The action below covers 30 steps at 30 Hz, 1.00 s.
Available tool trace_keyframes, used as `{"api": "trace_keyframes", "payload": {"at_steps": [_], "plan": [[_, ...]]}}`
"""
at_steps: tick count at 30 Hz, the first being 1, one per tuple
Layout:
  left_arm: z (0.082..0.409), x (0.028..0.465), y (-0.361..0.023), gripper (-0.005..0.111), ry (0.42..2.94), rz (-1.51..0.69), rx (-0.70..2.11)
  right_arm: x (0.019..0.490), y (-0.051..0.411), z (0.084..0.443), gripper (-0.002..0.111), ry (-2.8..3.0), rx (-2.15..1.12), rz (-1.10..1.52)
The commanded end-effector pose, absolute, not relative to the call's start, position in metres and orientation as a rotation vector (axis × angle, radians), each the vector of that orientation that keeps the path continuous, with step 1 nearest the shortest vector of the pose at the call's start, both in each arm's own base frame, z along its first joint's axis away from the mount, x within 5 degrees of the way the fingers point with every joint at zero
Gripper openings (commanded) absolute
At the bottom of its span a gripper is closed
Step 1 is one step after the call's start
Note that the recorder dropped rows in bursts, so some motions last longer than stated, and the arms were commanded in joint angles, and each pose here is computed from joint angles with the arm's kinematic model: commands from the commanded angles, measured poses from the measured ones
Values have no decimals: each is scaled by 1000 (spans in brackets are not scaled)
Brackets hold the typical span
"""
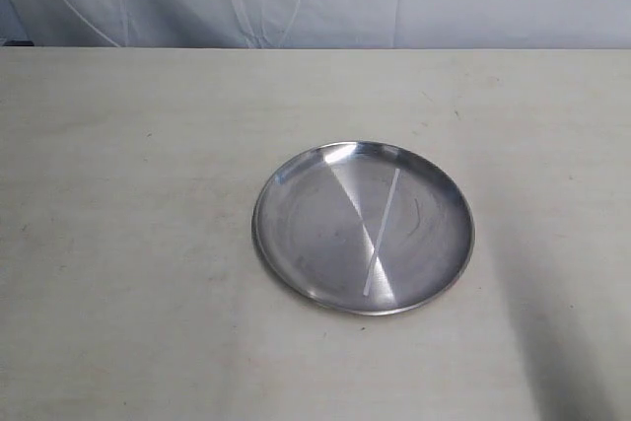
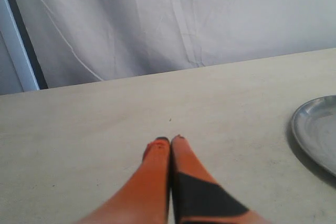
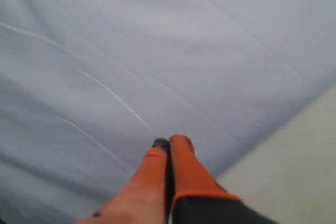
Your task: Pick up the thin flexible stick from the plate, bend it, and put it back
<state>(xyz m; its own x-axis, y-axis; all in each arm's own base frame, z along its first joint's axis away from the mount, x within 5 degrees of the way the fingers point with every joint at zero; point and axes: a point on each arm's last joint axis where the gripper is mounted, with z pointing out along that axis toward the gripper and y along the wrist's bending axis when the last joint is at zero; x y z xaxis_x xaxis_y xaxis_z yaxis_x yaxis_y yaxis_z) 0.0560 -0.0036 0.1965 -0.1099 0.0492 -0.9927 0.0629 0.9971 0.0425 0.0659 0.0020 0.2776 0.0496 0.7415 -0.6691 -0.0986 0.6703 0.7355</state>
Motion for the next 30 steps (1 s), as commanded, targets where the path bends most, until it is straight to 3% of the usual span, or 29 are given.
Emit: {"api": "trace_keyframes", "payload": {"at_steps": [1, 5, 9, 15, 22, 24, 28, 30], "plan": [[196, 56, -4, 0, 1668, -16, 87, 100, 3, 301, -1, 1875, 454, 366], [196, 56, -4, 0, 1668, -16, 87, 152, 7, 324, -1, 2189, 250, 202], [196, 56, -4, 0, 1668, -16, 87, 222, 16, 326, -1, 2273, 91, 216], [196, 56, -4, 0, 1668, -16, 87, 310, 49, 277, -1, 2500, -84, 391], [196, 56, -4, 0, 1668, -16, 87, 370, 121, 212, 0, 2705, -383, 478], [196, 56, -4, 0, 1668, -16, 87, 380, 141, 204, 7, 2707, -449, 493], [196, 56, -4, 0, 1668, -16, 87, 389, 176, 193, 39, 2719, -596, 493], [196, 56, -4, 0, 1668, -16, 87, 393, 184, 188, 48, 2758, -551, 441]]}}
